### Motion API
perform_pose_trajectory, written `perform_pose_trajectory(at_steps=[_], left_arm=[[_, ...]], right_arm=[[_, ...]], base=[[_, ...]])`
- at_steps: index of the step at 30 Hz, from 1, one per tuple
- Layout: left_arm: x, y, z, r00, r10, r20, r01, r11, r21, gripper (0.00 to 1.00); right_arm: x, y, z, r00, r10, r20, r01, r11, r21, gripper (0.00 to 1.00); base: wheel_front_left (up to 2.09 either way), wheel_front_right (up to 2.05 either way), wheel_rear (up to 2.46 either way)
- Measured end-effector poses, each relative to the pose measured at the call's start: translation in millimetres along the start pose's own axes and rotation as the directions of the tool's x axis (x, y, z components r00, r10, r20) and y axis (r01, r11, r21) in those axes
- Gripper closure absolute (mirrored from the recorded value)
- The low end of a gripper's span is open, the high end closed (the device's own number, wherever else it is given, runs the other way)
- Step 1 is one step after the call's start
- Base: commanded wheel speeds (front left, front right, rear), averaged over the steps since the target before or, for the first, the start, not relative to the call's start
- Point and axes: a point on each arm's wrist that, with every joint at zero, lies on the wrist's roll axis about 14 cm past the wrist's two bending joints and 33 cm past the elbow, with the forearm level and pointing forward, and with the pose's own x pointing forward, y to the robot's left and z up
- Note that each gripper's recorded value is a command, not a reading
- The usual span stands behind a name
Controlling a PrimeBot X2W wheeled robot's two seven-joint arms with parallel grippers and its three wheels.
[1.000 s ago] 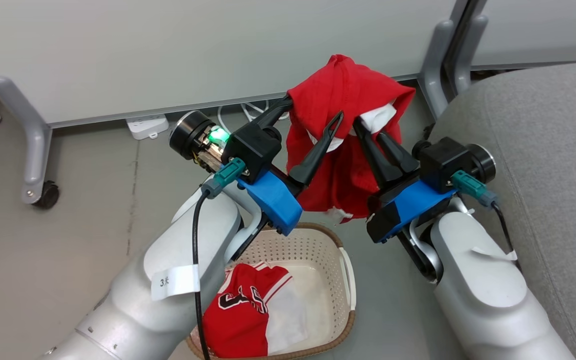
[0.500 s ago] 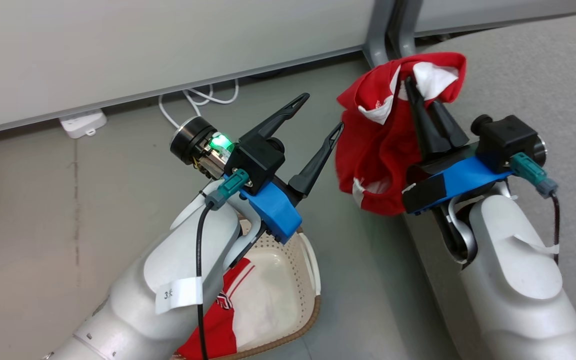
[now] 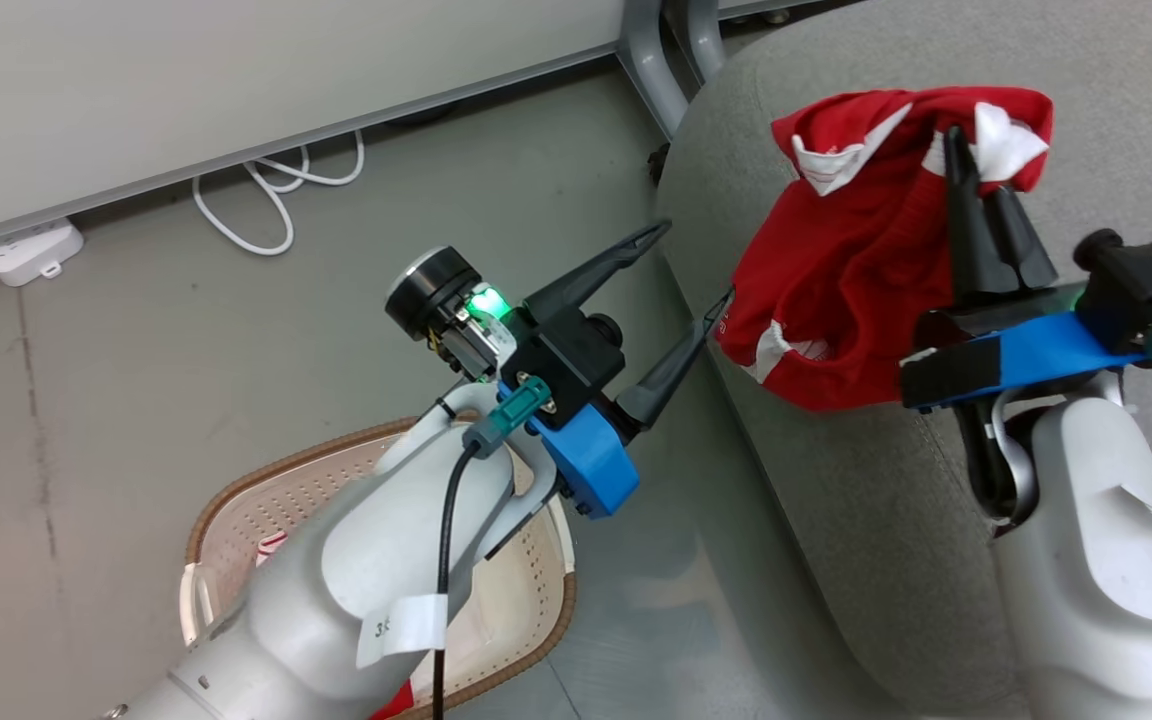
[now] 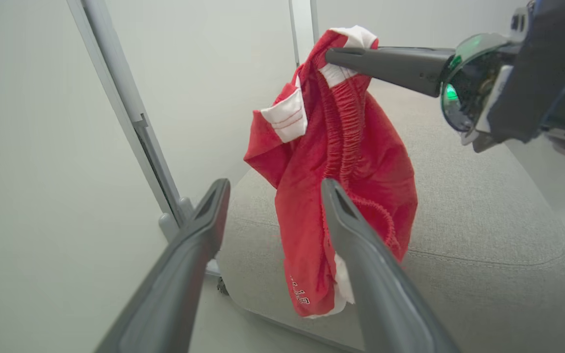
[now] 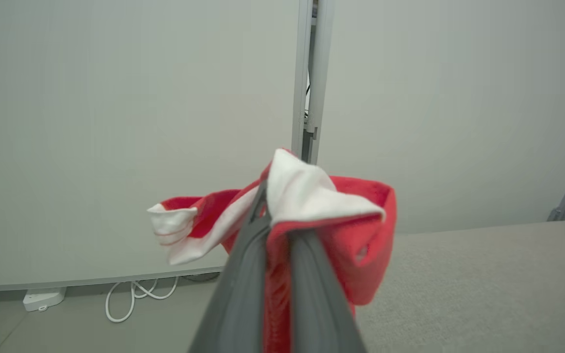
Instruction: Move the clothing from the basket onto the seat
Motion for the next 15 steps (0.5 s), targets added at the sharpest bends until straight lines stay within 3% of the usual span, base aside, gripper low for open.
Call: perform_pose_trajectory(at_steps=[8, 15], left_arm=[[9, -24, -8, 0.997, -0.073, -0.005, 0.073, 0.997, -0.018, 0.0], [12, -31, -8, 0.995, -0.097, 0.002, 0.097, 0.995, -0.023, 0.0]], right_arm=[[-22, -43, -6, 0.994, -0.111, -0.022, 0.11, 0.993, -0.046, 1.0], [-31, -54, -8, 0.99, -0.14, -0.031, 0.138, 0.989, -0.06, 1.0]], base=[[0.0, 0.0, 0.0], [0.0, 0.0, 0.0]])
